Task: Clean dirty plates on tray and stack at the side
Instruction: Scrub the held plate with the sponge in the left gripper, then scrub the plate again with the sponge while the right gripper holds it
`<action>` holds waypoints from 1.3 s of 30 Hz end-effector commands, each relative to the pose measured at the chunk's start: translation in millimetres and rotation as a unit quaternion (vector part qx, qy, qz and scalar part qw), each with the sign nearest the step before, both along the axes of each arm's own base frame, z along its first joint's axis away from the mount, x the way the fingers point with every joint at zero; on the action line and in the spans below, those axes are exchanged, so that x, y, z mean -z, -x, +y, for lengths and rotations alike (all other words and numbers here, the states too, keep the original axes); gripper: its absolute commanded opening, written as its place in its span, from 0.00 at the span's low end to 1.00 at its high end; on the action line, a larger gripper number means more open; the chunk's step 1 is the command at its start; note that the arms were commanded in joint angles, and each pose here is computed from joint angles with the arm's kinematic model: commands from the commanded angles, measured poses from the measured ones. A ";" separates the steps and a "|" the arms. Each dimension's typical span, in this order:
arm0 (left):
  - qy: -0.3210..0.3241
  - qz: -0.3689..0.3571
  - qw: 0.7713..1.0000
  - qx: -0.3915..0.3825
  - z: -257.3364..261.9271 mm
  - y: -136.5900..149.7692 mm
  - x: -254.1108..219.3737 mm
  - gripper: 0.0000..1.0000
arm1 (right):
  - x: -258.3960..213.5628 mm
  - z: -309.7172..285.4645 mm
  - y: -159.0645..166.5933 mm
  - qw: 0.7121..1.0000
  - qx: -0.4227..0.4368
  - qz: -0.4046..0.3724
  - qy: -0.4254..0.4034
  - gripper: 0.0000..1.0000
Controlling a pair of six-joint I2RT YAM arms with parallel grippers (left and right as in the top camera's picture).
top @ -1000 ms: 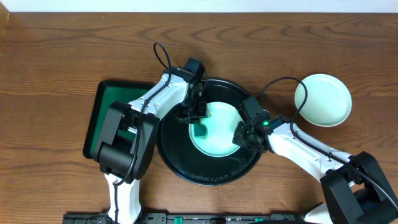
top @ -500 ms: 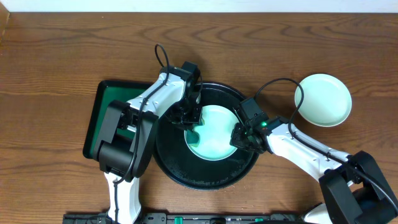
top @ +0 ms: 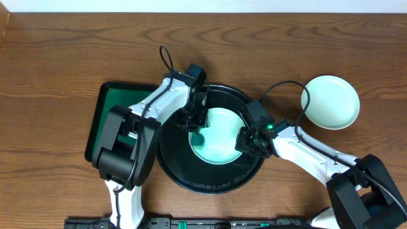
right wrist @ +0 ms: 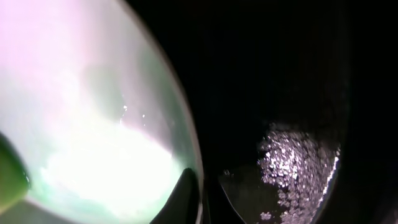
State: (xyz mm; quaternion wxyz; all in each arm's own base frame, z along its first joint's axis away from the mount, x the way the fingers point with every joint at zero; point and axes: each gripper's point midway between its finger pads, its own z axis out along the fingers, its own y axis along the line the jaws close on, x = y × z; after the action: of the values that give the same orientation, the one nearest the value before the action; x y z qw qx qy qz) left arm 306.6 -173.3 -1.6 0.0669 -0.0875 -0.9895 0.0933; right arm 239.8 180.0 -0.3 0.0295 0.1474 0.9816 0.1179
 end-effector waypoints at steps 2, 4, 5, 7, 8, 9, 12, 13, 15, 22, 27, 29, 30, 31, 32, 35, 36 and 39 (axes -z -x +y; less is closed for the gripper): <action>-0.182 -0.072 0.980 -0.020 78.0 -40.5 52.7 0.07 | 32.7 -48.5 32.8 0.993 -0.002 0.049 0.106 0.01; -0.190 -0.095 0.977 -0.016 76.3 -50.8 47.8 0.07 | 32.7 -48.6 33.0 0.993 -0.002 0.049 0.107 0.01; -0.194 -0.106 0.975 -0.015 75.2 -55.7 44.2 0.07 | 32.7 -48.6 33.0 0.993 -0.002 0.049 0.107 0.01; -0.202 -0.128 0.971 -0.013 72.9 -65.5 36.6 0.07 | 32.7 -48.3 33.4 0.993 -0.003 0.051 0.106 0.01; -0.207 -0.139 0.968 -0.013 72.5 -70.2 32.2 0.07 | 32.7 -48.3 33.5 0.993 -0.003 0.051 0.106 0.01; -0.211 -0.150 0.966 -0.012 71.4 -74.5 27.7 0.07 | 32.7 -48.2 33.5 0.993 -0.003 0.051 0.106 0.01; -0.209 -0.188 0.960 -0.010 64.5 -89.1 9.7 0.07 | 32.7 -48.0 33.2 0.993 -0.003 0.050 0.105 0.01; -0.205 -0.197 0.959 -0.008 61.8 -92.5 4.5 0.07 | 32.7 -48.0 33.2 0.993 -0.003 0.050 0.105 0.01; -0.195 -0.222 0.955 -0.007 55.6 -100.8 -9.6 0.07 | 32.7 -48.0 33.2 0.993 -0.003 0.050 0.105 0.01; -0.162 -0.301 0.939 -0.024 41.9 -119.6 -64.7 0.07 | 32.7 -47.9 33.2 0.993 -0.003 0.050 0.105 0.01; -0.149 -0.337 0.930 -0.006 37.4 -125.4 -92.7 0.07 | 32.6 -46.1 32.9 0.994 -0.002 0.051 0.099 0.01; -0.145 -0.344 0.928 0.009 33.1 -125.2 -98.0 0.07 | 32.6 -46.0 31.7 0.994 -0.001 0.049 0.098 0.01; -0.138 -0.342 0.929 0.023 28.2 -123.5 -97.8 0.07 | 32.6 -45.5 31.0 0.994 -0.001 0.048 0.097 0.01; -0.129 -0.339 0.931 0.030 23.3 -121.6 -96.8 0.07 | 32.6 -45.0 30.3 0.994 -0.001 0.046 0.096 0.01; -0.119 -0.335 0.934 0.036 18.3 -119.0 -95.0 0.07 | 32.6 -44.4 29.8 0.994 -0.001 0.046 0.094 0.01; -0.087 -0.325 0.941 0.048 2.1 -112.0 -91.9 0.07 | 32.6 -45.6 29.3 0.995 0.003 0.047 0.093 0.01; -0.075 -0.321 0.943 0.053 -4.6 -109.1 -91.1 0.07 | 32.6 -45.8 29.2 0.994 0.003 0.047 0.094 0.01; -0.048 -0.300 0.950 0.073 -21.1 -95.4 -86.9 0.07 | 32.6 -45.8 29.1 0.995 0.003 0.047 0.093 0.01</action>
State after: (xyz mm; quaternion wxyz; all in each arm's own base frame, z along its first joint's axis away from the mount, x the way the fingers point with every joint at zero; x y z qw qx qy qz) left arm 409.9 -175.2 79.1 -0.2289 -0.1553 -0.9606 -0.0269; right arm 238.3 179.7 -0.2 0.0243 0.1477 0.9814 0.1202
